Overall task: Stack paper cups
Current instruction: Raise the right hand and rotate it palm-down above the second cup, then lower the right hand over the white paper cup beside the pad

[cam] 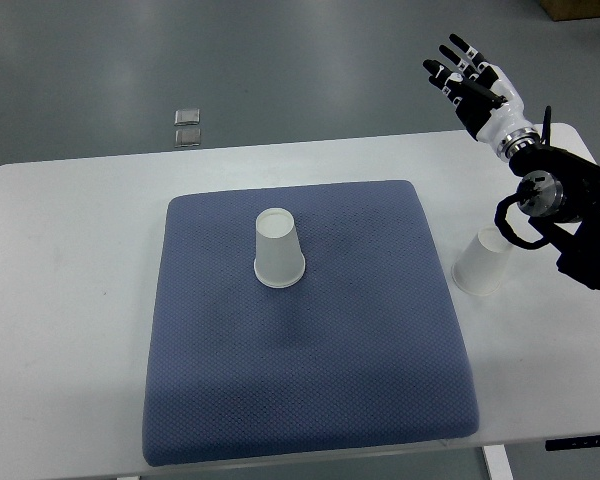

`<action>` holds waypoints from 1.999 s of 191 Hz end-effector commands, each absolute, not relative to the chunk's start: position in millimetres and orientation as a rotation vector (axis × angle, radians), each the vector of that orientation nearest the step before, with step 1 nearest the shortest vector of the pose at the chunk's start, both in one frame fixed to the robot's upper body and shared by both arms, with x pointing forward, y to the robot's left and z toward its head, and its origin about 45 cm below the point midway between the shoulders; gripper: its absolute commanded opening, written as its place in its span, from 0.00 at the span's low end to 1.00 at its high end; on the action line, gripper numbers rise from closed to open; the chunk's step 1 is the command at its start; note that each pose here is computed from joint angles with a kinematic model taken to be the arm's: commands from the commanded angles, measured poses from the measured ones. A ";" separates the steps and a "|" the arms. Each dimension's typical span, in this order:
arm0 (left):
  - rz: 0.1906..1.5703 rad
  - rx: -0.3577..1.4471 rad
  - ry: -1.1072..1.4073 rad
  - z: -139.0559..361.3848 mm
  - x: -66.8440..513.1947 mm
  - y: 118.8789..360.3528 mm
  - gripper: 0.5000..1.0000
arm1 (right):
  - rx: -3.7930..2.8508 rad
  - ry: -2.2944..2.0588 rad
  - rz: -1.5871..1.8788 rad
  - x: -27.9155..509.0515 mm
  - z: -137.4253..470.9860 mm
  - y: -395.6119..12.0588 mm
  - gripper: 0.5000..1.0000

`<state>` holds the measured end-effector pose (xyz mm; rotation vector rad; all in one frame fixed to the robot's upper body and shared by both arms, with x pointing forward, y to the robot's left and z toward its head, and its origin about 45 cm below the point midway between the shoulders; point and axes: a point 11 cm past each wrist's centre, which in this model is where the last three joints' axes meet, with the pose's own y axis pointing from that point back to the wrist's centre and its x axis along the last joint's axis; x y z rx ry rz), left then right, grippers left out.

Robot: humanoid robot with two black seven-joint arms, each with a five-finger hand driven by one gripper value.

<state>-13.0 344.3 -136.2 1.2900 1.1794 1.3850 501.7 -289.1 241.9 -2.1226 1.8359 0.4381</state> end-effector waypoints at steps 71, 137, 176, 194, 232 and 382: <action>1.384 1.291 1.179 -136.2 -13.0 344.3 1.00 | -2.278 1.835 0.208 512.6 277.4 -290.6 0.83; 1.384 1.293 1.179 -136.2 -14.0 344.4 1.00 | -2.559 1.819 0.001 509.4 275.1 -287.3 0.83; 1.386 1.291 1.179 -136.2 -13.0 344.4 1.00 | -2.705 1.806 -0.159 509.7 283.4 -292.8 0.83; 1.385 1.292 1.178 -136.2 -13.0 344.4 1.00 | -2.818 1.785 -0.253 507.5 278.7 -290.5 0.83; 1.385 1.292 1.178 -136.2 -13.0 344.4 1.00 | -3.177 1.612 -0.505 496.2 270.3 -297.9 0.83; 1.385 1.292 1.178 -136.2 -13.0 344.4 1.00 | -3.891 0.956 -1.170 453.3 269.4 -339.0 0.83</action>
